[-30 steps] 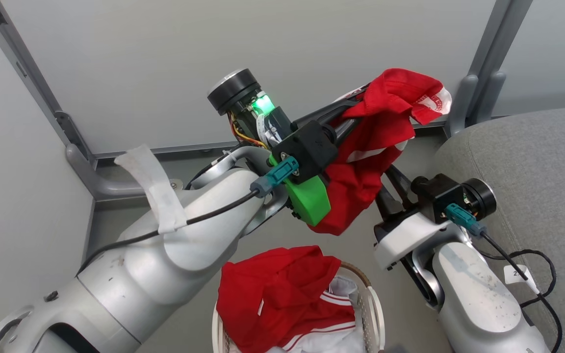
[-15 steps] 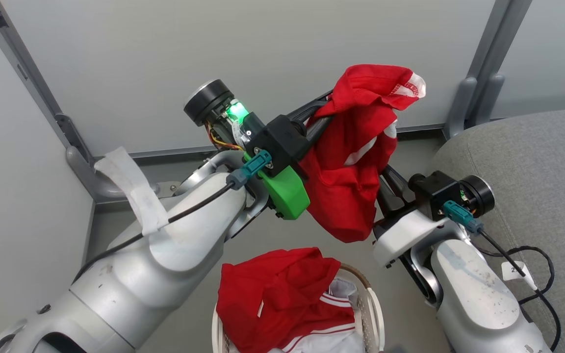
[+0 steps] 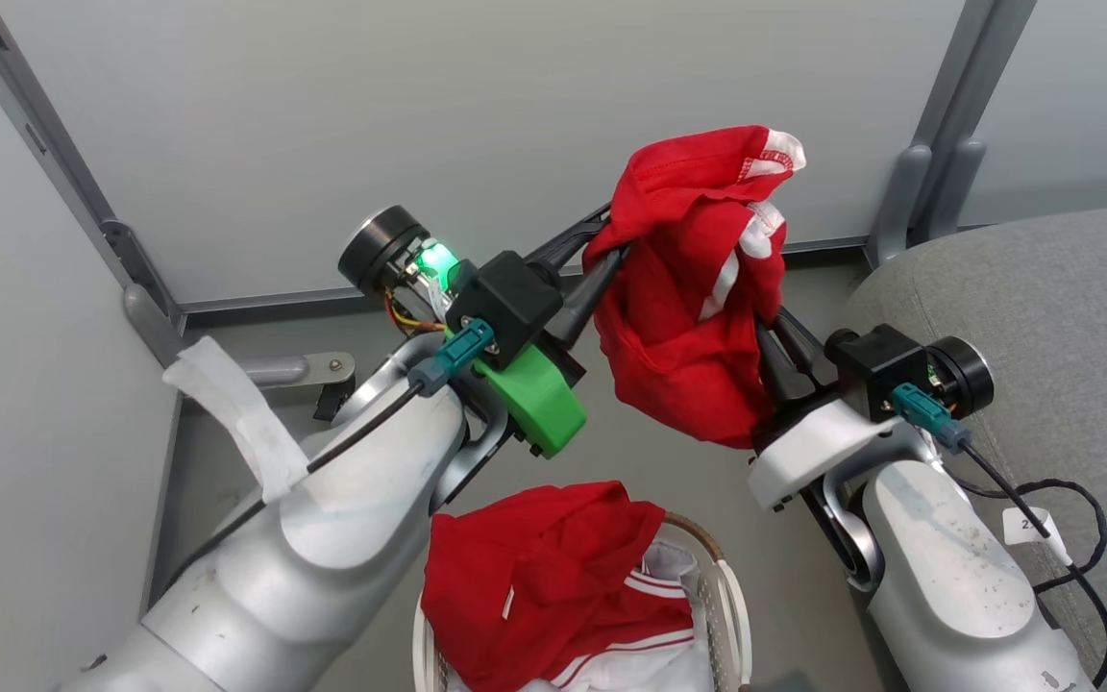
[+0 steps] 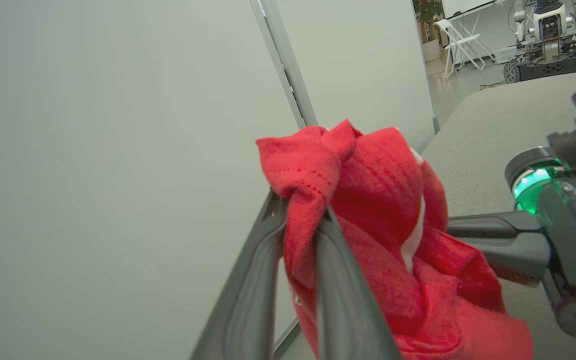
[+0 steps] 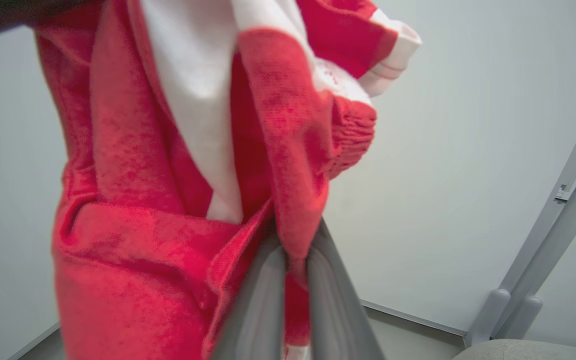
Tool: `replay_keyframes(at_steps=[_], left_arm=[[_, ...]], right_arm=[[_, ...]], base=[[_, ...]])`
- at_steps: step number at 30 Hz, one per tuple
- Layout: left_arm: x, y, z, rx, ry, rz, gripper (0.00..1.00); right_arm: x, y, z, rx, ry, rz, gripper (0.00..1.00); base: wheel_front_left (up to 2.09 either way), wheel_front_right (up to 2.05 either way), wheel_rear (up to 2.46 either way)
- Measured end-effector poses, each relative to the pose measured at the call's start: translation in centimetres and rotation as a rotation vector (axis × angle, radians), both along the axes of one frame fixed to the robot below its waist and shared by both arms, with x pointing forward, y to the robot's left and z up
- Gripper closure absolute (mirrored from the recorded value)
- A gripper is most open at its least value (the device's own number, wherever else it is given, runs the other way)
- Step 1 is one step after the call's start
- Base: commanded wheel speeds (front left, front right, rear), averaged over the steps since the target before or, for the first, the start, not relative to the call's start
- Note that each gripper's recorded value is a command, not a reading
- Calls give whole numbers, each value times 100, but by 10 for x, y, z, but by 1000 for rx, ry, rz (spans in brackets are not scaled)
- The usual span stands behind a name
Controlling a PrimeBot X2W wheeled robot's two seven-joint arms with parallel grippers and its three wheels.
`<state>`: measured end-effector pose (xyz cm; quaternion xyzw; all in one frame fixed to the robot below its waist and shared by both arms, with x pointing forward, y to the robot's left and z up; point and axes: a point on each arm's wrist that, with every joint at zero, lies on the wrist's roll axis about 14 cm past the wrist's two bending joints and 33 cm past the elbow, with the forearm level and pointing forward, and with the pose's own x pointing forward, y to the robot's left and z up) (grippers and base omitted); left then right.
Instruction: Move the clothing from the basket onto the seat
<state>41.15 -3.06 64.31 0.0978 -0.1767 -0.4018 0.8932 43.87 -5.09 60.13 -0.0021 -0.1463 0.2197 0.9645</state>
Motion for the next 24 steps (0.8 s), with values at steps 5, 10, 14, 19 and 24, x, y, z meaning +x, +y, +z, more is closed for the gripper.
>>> replay_keyframes(at_steps=[5,10,14,19,24], left_arm=[[-2,4,-17,-53,70,20,0],[-8,5,-40,-105,153,40,0],[-16,6,-66,-131,234,58,0],[-25,8,-87,-162,303,76,0],[-34,8,-106,-179,364,88,0]], right_arm=[[4,-13,2,7,-6,-38,100],[7,-29,0,15,-2,-85,100],[9,-40,-1,22,-1,-120,100],[10,-57,-8,35,17,-166,100],[8,-68,-17,38,40,-198,100]], base=[[0,0,0],[0,0,0],[0,0,0],[0,0,0],[0,0,0]])
